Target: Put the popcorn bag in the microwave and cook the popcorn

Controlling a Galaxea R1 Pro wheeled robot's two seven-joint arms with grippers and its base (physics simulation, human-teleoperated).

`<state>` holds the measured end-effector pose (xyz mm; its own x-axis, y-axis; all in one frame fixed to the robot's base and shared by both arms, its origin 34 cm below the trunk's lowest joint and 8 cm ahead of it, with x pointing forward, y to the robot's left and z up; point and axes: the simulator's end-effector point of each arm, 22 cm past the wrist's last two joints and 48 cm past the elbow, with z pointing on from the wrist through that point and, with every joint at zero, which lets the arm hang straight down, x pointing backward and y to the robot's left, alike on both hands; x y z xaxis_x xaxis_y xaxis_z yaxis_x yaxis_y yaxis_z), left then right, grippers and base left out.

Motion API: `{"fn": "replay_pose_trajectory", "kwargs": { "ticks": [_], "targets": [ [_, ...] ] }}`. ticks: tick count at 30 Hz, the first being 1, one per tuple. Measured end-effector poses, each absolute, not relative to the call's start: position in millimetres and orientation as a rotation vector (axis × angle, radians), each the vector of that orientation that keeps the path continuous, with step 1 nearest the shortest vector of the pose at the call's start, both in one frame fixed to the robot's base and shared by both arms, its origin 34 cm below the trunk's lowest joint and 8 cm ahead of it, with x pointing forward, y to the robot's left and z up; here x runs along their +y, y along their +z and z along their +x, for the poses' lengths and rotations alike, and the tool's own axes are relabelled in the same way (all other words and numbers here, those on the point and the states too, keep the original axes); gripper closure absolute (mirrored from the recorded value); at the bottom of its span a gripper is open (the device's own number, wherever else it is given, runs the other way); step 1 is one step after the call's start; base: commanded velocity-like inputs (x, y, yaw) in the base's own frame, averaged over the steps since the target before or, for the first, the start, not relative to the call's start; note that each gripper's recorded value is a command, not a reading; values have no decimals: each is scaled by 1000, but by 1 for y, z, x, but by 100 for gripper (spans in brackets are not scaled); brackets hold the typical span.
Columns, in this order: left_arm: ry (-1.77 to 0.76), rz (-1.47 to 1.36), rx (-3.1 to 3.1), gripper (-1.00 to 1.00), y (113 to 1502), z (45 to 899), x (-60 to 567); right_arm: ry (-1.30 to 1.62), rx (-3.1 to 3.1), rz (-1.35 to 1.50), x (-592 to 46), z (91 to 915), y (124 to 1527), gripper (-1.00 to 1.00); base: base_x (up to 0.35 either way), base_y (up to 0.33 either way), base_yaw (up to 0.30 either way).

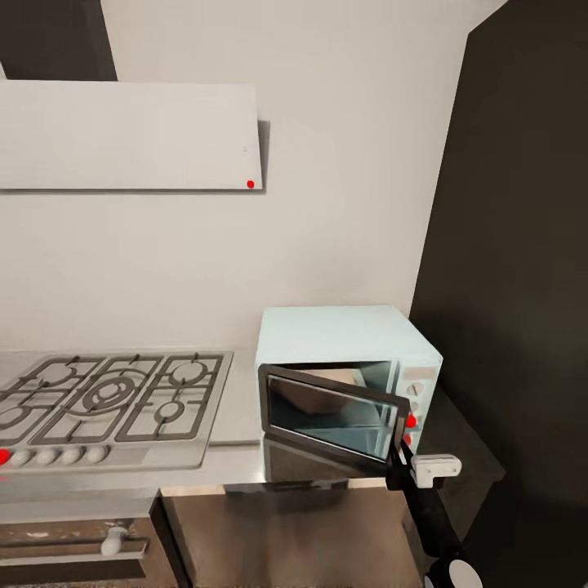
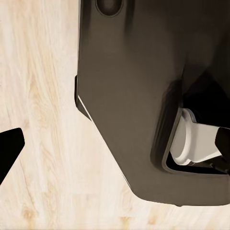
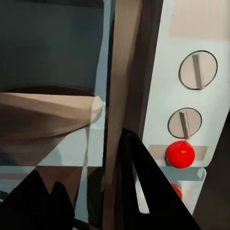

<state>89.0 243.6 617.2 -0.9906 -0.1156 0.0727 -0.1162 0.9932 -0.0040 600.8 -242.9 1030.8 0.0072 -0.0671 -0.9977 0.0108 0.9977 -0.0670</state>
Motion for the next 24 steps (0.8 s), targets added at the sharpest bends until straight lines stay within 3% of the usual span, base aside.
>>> {"fn": "replay_pose_trajectory", "kwargs": {
  "ticks": [9,24],
  "targets": [
    [12,178,-3064,-100,617,89,244,-36,1561,-70,-228,600,1031,100,-148,1,0],
    [12,178,-3064,-100,617,89,244,-5,1560,-91,-214,599,1031,100,-59,0,0]
  ]
}}
